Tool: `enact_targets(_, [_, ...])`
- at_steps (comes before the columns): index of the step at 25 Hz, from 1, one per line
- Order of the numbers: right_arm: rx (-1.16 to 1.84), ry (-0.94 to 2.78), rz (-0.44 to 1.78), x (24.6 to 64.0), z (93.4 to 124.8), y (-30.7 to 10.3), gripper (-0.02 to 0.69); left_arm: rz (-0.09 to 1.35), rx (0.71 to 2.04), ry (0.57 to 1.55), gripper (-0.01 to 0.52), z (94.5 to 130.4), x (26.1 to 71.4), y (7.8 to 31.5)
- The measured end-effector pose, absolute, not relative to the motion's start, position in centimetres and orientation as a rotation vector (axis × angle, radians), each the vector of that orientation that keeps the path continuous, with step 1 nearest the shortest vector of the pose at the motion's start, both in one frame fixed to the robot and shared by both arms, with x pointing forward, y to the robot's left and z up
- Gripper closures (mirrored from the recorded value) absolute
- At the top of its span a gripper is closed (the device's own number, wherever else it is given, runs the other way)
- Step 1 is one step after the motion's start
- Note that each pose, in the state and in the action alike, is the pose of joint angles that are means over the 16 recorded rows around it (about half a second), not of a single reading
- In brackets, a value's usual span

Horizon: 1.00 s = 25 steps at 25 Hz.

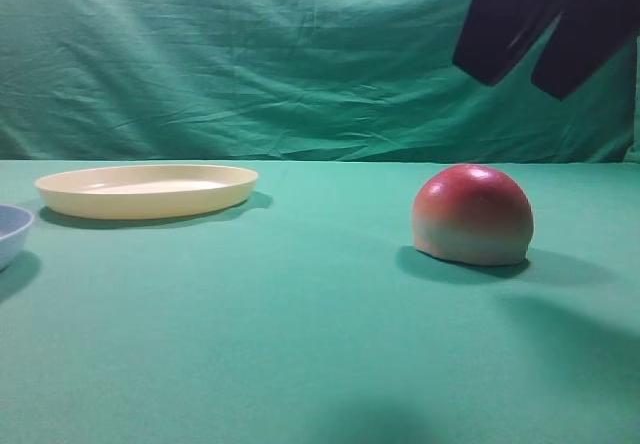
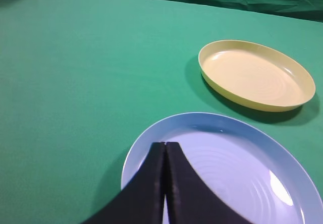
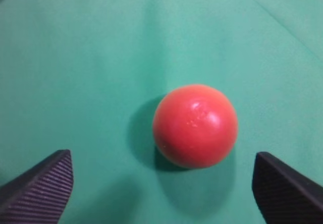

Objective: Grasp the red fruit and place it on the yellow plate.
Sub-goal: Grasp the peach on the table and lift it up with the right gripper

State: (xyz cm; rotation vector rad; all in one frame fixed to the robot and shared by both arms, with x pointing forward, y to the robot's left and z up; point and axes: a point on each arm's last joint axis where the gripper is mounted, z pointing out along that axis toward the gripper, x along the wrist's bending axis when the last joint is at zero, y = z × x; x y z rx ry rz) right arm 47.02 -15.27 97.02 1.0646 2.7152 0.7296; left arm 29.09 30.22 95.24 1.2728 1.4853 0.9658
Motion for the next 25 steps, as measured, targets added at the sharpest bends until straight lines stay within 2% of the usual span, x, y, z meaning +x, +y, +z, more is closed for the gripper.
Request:
enact_targets(5, [1.105,2.721,0.688,48.1,95.0,-14.8,0.005,0.966,1.273,1.485,0.514,95.2,29.1,30.2])
enact_targets(10, [1.137,2.714,0.662,48.9,93.5,-14.5,0.064,0.966,1.273,1.485,0.514,95.2,29.1,30.2])
enact_targets(19, [1.153,2.690,0.660,49.8,92.6,-14.2,0.298,0.966,1.273,1.485,0.514,95.2,29.1,30.2])
enact_targets(25, [1.122,2.681,0.718,51.3,94.3,-13.2,0.422,0.966,1.273,1.485,0.514,95.2,29.1,30.2])
